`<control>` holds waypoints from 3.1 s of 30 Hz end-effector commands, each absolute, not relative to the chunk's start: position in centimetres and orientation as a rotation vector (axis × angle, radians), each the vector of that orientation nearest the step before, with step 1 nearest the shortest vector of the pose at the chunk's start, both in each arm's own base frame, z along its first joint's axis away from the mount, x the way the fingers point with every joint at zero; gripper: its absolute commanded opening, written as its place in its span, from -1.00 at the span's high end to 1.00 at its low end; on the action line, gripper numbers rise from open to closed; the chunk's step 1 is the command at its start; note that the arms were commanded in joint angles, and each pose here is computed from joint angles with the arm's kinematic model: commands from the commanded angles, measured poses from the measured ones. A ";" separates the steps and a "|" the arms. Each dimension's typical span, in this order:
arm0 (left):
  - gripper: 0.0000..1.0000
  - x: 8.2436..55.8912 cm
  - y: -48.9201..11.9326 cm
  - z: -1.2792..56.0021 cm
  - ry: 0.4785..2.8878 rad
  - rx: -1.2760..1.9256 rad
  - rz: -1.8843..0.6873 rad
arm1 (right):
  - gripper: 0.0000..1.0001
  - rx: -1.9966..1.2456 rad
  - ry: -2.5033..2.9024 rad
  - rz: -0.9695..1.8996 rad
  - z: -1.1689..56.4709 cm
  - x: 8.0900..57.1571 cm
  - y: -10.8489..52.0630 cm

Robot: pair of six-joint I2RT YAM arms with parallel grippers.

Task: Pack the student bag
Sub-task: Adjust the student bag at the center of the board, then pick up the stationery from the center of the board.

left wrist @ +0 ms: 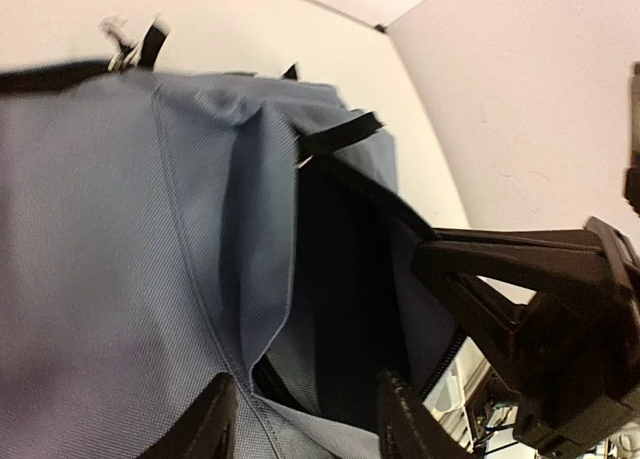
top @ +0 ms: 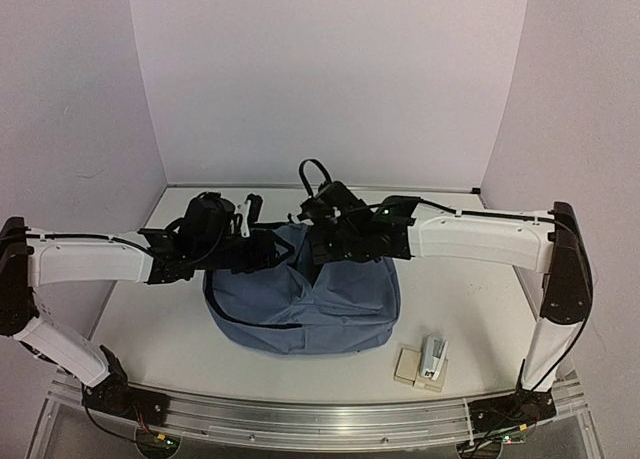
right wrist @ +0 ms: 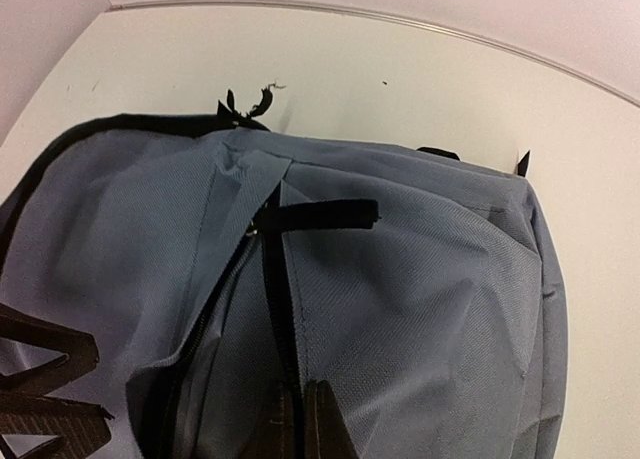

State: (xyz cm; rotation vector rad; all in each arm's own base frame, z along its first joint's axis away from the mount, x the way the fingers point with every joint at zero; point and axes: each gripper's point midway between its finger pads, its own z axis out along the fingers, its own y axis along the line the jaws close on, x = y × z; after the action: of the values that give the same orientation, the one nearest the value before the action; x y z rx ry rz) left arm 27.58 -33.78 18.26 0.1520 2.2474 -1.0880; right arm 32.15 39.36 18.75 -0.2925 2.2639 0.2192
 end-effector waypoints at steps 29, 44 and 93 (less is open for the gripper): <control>0.93 30.3 -36.0 2.4 2.595 -0.052 -0.874 | 1.00 -0.137 2.100 0.280 27.0 32.7 36.7; 0.39 30.7 -37.0 10.9 2.405 0.078 -1.009 | -0.39 -0.156 2.145 0.315 26.0 30.5 34.1; -0.98 27.1 -29.7 17.1 2.327 0.062 -0.871 | 0.47 0.283 2.824 0.173 2.9 17.2 17.2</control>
State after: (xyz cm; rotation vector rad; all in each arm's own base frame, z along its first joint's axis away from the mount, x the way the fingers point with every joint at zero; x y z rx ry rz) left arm 26.99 -29.77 15.09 0.0343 2.3683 -0.8619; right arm 16.35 16.68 2.00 0.2676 2.8716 0.1391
